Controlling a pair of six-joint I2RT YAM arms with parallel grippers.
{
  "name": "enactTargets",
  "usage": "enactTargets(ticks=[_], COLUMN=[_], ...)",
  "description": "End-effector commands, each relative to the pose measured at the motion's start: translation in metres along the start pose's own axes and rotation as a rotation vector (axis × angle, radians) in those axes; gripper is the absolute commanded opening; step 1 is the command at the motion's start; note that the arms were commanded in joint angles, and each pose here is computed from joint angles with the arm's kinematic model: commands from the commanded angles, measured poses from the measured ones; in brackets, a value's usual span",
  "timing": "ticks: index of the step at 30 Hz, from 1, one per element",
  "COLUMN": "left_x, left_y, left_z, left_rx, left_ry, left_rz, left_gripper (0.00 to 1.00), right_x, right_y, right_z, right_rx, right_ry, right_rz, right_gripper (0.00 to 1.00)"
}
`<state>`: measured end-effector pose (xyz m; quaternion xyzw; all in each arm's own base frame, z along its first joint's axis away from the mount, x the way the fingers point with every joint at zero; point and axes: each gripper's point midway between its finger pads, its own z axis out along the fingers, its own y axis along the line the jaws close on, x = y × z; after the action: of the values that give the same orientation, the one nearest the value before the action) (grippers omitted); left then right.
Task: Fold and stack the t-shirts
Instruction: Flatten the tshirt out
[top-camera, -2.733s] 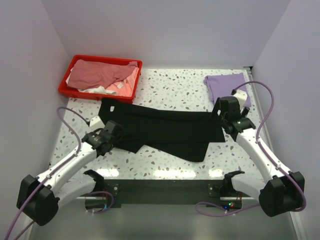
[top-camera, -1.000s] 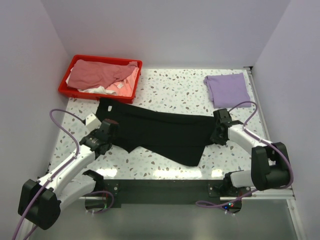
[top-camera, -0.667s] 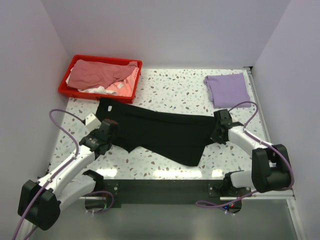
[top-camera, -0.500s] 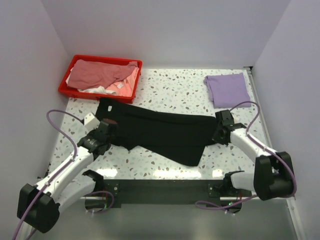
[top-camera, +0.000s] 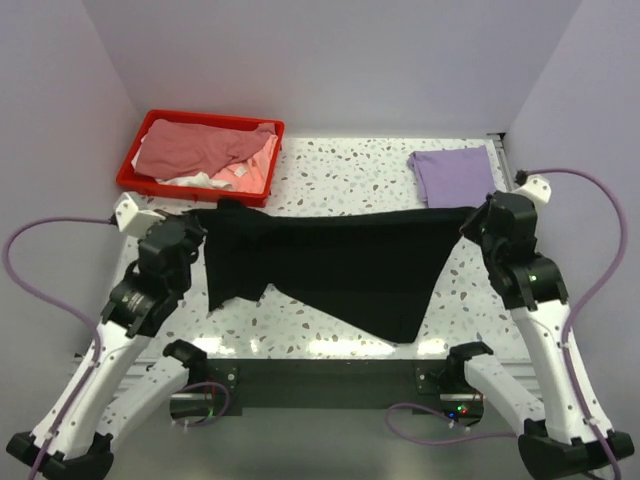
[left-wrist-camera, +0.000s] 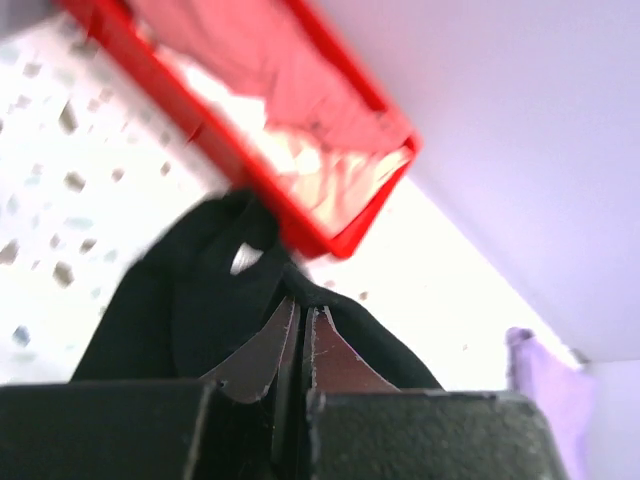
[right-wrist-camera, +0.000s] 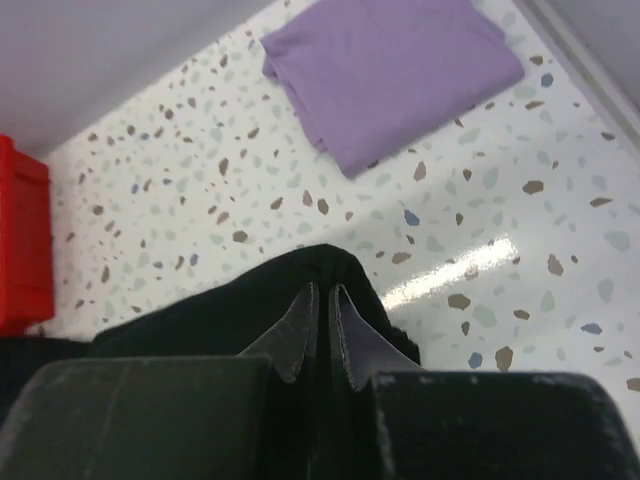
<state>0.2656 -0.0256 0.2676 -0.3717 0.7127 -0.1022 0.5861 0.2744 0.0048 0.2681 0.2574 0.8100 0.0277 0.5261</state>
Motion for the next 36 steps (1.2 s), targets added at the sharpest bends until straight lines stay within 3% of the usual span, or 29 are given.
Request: enactTargets(ticks=[1,9,17,26,32,36], left_x=[-0.085,-0.19,-0.281,-0.335,-0.342,-0.326], left_y=[-0.027,-0.08,-0.12,-0.137,-0.162,-0.182], left_z=[-0.033,-0.115,-0.21,-0.285,-0.277,-0.216], left_rx=[0.116,0.42,0.693,0.888,0.891,0.729], left_ry=[-0.224,-0.402,-0.559,-0.687,-0.692,-0.652], left_rz=[-0.108,-0.194,-0.155,-0.112,-0.06,0.015], left_gripper=[0.0,0.0,0.0,0.0,0.0,0.0], right_x=[-0.052,-0.13,-0.183,-0.217,-0.219,-0.213], right_y=[-0.001,0.012,0.022,0.009,0.01,0.012], right_z=[-0.034,-0.116,-0.196,-0.262,-0.26,-0.224], right_rx=[0.0,-0.147,-0.308,-0.359,-0.35,-0.265], right_ry=[-0.137,-0.344,-0.493,-0.622,-0.621,-0.571], right_rz=[0.015,0.078,0.106,0.125,0.117,0.088], right_gripper=[0.0,0.0,0.0,0.0,0.0,0.0])
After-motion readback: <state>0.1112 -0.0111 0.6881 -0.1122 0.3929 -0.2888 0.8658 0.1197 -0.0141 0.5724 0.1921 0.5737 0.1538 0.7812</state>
